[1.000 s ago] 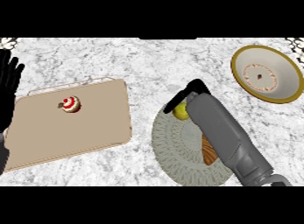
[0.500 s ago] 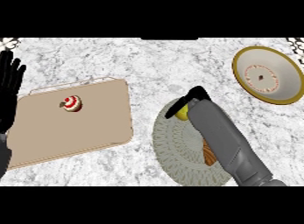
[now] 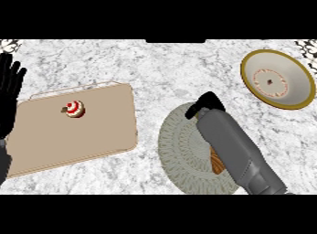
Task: Pick the pear from the placemat and place it in the bowl
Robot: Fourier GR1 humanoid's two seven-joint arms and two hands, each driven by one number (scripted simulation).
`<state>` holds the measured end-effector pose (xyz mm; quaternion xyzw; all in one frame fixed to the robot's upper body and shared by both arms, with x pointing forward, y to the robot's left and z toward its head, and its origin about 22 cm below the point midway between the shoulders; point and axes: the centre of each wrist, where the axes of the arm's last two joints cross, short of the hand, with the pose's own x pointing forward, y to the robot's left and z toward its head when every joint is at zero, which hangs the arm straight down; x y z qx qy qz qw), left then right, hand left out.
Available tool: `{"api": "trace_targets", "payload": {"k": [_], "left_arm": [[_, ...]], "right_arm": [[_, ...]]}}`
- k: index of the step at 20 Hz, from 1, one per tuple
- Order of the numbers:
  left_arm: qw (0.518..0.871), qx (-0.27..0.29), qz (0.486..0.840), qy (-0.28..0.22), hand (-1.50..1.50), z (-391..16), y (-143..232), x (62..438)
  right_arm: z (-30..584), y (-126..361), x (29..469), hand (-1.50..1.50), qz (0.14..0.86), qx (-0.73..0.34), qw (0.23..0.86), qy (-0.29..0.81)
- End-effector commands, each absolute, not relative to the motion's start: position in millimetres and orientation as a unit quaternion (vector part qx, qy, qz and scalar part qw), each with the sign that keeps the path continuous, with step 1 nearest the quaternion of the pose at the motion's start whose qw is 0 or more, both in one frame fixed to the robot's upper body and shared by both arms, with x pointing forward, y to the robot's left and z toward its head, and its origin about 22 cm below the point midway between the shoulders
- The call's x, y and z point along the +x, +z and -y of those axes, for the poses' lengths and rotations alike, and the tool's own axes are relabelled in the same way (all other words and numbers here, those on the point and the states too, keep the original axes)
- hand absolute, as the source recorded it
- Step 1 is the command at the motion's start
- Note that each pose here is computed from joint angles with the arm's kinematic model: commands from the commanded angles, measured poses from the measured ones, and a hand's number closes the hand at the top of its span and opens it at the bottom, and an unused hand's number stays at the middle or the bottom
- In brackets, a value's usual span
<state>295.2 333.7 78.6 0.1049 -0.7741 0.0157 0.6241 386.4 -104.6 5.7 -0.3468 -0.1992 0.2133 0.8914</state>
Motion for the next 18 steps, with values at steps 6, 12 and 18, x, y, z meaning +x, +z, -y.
{"api": "trace_targets", "payload": {"k": [6, 12, 18], "left_arm": [[0.621, 0.109, 0.776, 0.019, 0.00, -321, 78, 292], [0.620, 0.127, 0.773, 0.033, 0.00, -339, 79, 289], [0.622, 0.130, 0.771, 0.041, 0.00, -343, 75, 284]], "right_arm": [[201, -5, 385, 1.50, 0.186, -0.384, 0.865, 0.263], [318, 31, 380, 1.50, 0.285, -0.454, 0.739, 0.408], [413, 82, 358, 1.50, 0.358, -0.466, 0.653, 0.478]]}}
